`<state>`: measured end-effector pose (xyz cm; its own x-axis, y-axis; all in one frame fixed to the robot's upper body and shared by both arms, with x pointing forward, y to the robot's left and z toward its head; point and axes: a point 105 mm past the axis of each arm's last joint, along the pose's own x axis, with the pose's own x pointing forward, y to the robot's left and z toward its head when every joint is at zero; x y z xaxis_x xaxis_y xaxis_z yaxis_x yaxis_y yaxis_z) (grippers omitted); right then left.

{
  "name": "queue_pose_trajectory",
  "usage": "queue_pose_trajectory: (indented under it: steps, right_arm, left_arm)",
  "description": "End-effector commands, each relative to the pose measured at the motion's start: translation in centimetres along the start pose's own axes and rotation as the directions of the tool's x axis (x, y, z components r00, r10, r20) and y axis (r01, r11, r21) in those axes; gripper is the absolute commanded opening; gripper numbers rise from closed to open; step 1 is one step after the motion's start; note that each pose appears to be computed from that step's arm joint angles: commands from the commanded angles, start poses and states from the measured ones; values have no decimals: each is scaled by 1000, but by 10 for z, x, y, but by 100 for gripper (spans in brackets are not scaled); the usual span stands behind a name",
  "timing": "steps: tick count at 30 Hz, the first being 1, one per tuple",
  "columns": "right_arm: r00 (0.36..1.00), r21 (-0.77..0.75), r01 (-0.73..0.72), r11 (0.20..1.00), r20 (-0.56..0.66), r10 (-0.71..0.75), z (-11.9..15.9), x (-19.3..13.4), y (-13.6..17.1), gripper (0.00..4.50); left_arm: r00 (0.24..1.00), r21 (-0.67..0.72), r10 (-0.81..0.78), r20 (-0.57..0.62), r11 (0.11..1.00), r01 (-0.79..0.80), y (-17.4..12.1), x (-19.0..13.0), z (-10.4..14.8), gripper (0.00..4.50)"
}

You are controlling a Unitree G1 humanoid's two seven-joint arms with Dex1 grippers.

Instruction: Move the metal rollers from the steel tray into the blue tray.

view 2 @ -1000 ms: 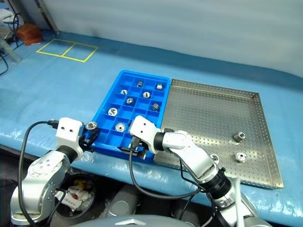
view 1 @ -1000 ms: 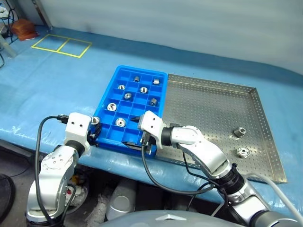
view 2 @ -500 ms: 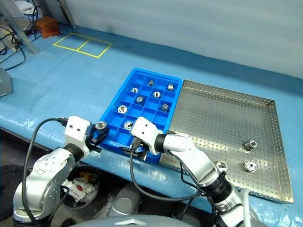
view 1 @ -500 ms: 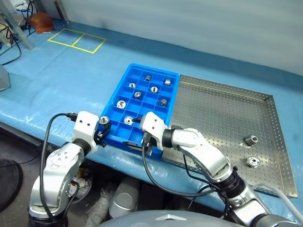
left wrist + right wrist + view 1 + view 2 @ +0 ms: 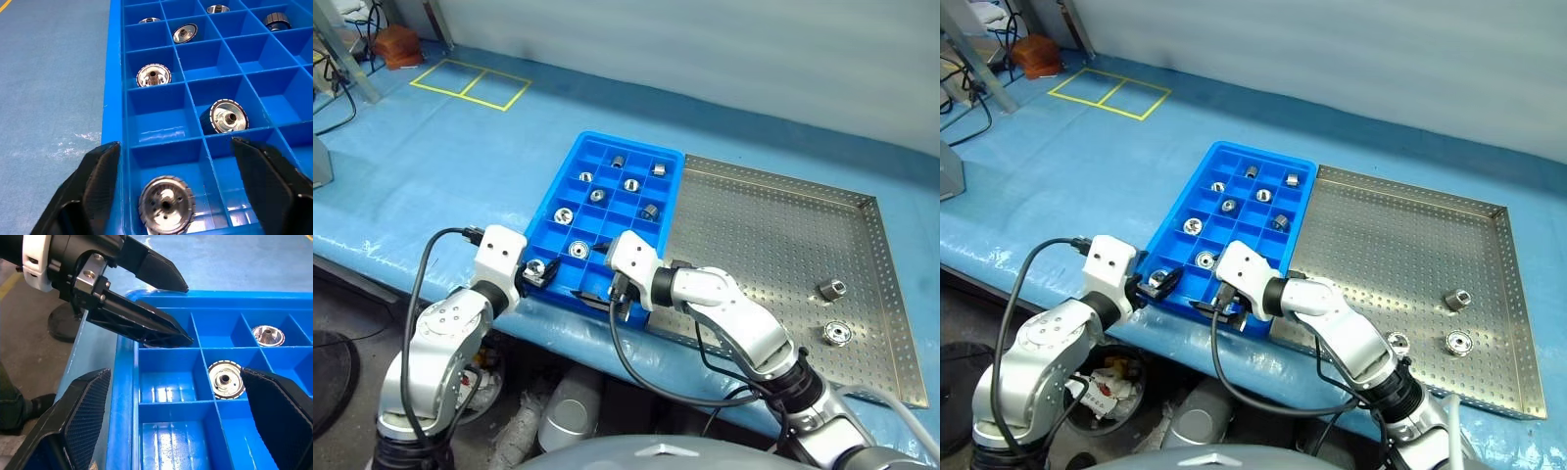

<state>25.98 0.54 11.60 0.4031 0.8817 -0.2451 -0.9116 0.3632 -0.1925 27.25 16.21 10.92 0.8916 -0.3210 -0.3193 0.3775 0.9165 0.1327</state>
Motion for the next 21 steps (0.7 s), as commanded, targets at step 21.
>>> queue_pose_trajectory:
  steps: [21]
  right_arm:
    - [770,115,638,762,-137,-624,-23,-107,-49,450]
  left_arm:
    - [903,86,-284,321,959,271,-55,48,73,445]
